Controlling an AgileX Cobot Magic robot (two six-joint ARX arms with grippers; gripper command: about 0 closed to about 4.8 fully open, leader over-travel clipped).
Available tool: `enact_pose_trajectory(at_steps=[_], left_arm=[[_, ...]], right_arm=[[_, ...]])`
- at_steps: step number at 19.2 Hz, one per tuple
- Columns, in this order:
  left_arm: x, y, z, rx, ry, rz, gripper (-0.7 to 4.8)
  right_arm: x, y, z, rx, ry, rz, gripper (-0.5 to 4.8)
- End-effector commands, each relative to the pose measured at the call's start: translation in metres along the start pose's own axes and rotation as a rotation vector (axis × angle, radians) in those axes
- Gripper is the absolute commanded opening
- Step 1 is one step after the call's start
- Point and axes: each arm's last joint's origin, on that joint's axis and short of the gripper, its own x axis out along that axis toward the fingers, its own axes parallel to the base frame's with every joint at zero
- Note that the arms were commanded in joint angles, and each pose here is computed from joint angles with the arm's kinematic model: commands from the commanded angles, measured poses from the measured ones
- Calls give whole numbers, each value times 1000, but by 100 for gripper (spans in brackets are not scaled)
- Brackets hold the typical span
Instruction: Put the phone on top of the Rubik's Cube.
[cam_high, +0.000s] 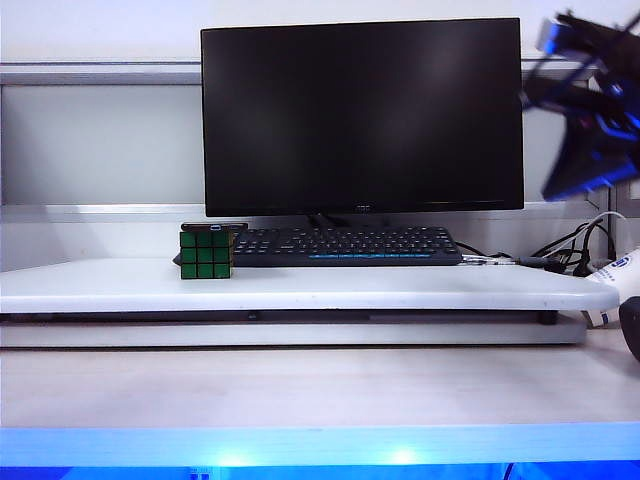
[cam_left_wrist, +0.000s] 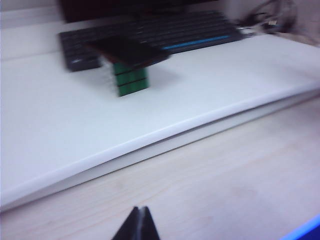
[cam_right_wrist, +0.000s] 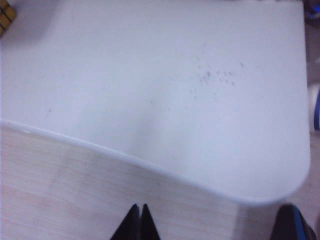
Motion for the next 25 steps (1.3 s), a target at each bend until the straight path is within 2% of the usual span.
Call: enact_pose_trajectory(at_steps=[1,3,7,11,13,14,18,25], left_arm=[[0,2,-3,-34,30,74,-6],[0,3,-3,-55,36,114,-6],[0,5,-5,-147,39,198,-5],[-1,9,-7,-231,49,342,-6],[-2,10,-7,-233,47,371,-5],[-2,10,-7,-233,46,384,-5],[-2,10,-7,-230,47,384,-6],[-2,10,-7,-206,51,380,-6]], right_arm=[[-8,-2,-14,57,-62,-19,-9],[-14,-4,-29,92,-101,-19,-8],[-26,-7,-50,113,-145,-49,-9],[-37,-9,-63,123,-195,-61,-9],[-39,-10,-70,129,-211,-77,-9],[-42,-12,-83,146,-268,-75,-9],[-46,-14,-99,148,-349,-91,-9],[-47,-24,-106,101,-353,-180,-8]])
